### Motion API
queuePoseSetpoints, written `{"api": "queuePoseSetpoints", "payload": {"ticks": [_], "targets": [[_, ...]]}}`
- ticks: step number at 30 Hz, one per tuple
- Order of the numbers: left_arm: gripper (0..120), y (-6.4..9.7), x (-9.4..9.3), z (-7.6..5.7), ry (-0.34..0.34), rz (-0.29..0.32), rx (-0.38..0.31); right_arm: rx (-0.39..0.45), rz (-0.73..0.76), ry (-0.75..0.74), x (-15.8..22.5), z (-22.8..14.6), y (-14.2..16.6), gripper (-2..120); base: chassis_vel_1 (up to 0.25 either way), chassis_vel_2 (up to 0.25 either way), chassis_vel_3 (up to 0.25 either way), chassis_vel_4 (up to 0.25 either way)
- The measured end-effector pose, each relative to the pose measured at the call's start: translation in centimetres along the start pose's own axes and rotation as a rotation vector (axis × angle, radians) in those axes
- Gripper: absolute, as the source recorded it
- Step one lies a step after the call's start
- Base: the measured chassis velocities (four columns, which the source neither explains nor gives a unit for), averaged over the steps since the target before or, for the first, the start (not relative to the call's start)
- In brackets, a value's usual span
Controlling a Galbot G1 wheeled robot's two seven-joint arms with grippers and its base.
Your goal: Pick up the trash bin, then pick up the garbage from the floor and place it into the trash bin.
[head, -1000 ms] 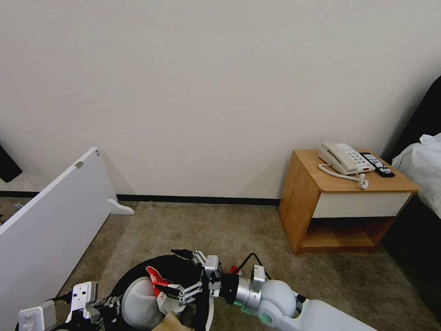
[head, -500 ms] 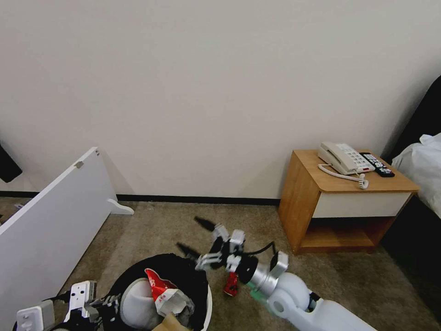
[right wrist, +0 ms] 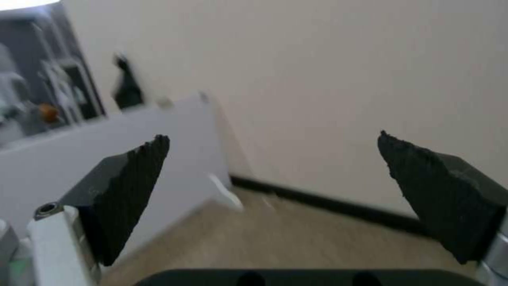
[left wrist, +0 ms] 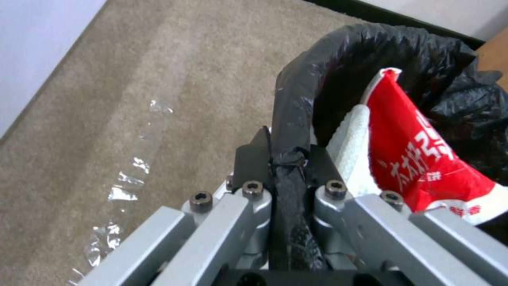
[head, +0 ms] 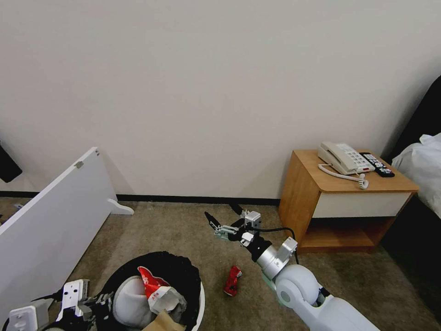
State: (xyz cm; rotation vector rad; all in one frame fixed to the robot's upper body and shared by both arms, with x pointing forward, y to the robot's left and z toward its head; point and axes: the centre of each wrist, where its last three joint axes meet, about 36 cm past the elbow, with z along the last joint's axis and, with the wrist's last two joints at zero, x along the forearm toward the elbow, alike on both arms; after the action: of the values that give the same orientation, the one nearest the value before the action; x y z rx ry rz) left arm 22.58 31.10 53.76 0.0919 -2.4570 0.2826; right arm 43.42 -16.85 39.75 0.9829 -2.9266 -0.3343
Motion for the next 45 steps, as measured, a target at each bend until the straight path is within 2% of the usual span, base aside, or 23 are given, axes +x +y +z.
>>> {"api": "queuePoseSetpoints", "payload": {"ticks": [8, 18, 20, 21, 36, 45], "targets": [[4, 0.0, 0.0, -0.1, -0.009, -0.011, -0.009, -0.050, 0.058, 0.199, -0.4, 0.3, -0.9, 100, 0.000, 0.000, 0.000, 0.000], [4, 0.1, 0.0, -0.2, -0.010, -0.012, -0.010, -0.096, 0.110, 0.412, -0.3, 1.7, 0.3, 100, 0.000, 0.000, 0.000, 0.000], [4, 0.1, 0.0, -0.2, -0.011, -0.010, -0.009, -0.142, 0.106, 0.524, 0.8, 2.7, 0.0, 100, 0.000, 0.000, 0.000, 0.000], [4, 0.0, 0.0, -0.1, -0.010, -0.008, -0.007, -0.138, 0.122, 0.567, 1.5, 3.2, -0.1, 100, 0.000, 0.000, 0.000, 0.000], [4, -0.1, -0.1, -0.2, -0.014, -0.003, -0.005, -0.127, 0.240, 0.698, 4.8, 4.2, -1.0, 100, 0.000, 0.000, 0.000, 0.000], [4, -0.1, -0.1, -0.2, -0.015, 0.001, -0.005, -0.166, 0.295, 0.725, 5.0, 5.1, -2.2, 100, 0.000, 0.000, 0.000, 0.000]]}}
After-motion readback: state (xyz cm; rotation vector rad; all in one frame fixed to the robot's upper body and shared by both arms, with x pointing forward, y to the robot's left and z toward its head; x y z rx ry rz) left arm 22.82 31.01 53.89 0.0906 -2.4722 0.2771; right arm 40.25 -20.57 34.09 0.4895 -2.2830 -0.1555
